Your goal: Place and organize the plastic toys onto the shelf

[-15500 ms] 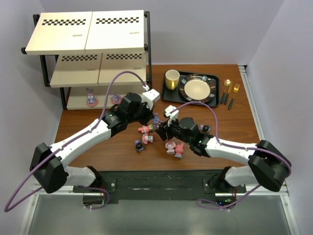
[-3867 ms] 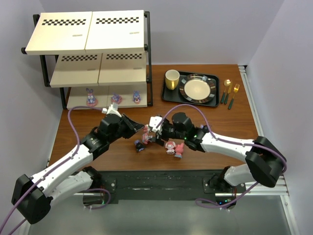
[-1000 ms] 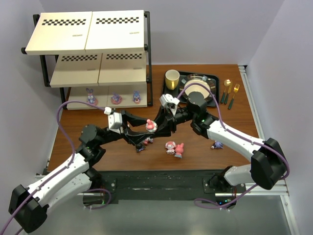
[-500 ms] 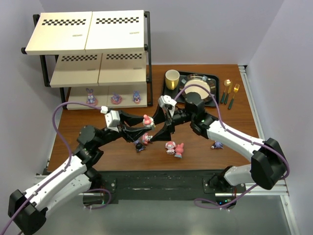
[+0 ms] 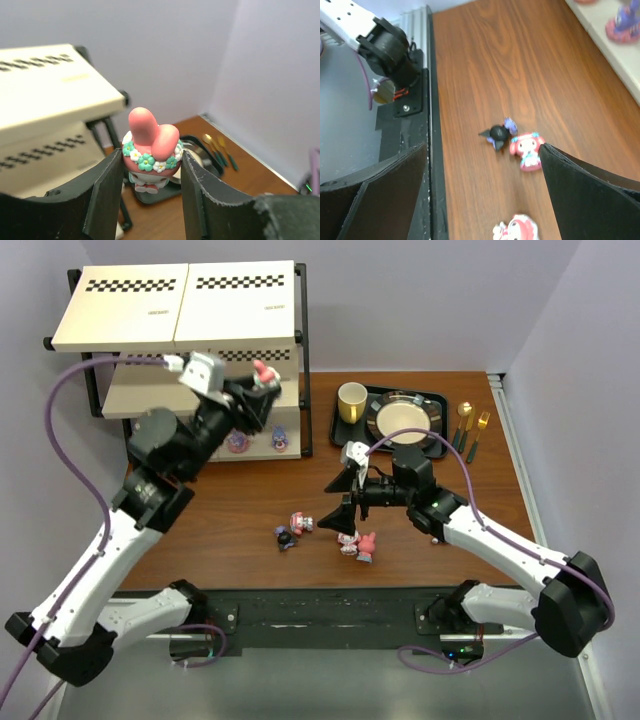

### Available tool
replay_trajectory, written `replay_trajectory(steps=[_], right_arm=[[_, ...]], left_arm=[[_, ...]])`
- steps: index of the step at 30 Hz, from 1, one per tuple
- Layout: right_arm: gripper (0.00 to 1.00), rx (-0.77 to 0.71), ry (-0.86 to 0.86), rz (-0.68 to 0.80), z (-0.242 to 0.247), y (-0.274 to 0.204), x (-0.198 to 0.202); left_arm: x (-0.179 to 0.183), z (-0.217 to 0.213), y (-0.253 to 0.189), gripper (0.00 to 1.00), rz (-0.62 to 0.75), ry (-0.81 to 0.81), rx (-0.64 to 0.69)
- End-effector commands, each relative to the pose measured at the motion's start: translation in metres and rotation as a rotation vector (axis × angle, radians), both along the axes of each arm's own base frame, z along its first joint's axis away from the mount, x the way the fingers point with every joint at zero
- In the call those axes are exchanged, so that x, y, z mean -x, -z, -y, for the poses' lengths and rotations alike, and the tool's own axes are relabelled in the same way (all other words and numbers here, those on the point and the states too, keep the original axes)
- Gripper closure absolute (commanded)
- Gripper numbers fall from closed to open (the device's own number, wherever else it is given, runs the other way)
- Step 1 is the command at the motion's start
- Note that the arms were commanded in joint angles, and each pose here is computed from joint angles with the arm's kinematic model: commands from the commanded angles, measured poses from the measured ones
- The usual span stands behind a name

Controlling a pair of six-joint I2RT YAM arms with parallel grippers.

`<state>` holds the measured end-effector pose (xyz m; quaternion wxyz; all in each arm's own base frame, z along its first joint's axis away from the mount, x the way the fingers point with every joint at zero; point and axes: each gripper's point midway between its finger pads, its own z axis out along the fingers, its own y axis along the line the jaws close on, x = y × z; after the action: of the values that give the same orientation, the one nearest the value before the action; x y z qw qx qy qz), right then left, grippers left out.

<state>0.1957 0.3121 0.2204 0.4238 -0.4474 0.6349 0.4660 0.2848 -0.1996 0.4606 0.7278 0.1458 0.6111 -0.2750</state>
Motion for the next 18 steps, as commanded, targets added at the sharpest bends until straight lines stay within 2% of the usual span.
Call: replay_trajectory(steps=[1,2,4,5,7,10,18], right_arm=[[0.02,0.012,0.098,-0.041,0.01,0.009,-0.005],[0.02,0.012,0.111,-0.039,0.012,0.009,-0.005],[0.02,0.026,0.132,-0.048,0.015,0.015,-0.006],[0.02,0.028,0.135,-0.05,0.015,0.016,-0.005],[0.02,0.033,0.134,-0.059,0.017,0.019,-0.004],[0.01,0.032,0.121,-0.061,0.017,0.018,0.0],[0.01,0.037,0.11,-0.069,0.018,0.022,0.003]], left_arm=[[-0.035,-0.045,-0.024,1.0,-0.055,-0.196,-0.051],[-0.04,-0.061,-0.042,1.0,-0.029,-0.244,-0.04],[-0.057,-0.074,-0.044,1.0,-0.048,-0.312,-0.062],[-0.059,-0.087,-0.064,1.0,-0.014,-0.352,-0.055],[-0.073,-0.097,-0.065,1.0,-0.036,-0.396,-0.07],[-0.082,-0.127,-0.091,1.0,0.005,-0.49,-0.06],[-0.121,-0.221,-0.095,1.0,0.014,-0.677,-0.035]])
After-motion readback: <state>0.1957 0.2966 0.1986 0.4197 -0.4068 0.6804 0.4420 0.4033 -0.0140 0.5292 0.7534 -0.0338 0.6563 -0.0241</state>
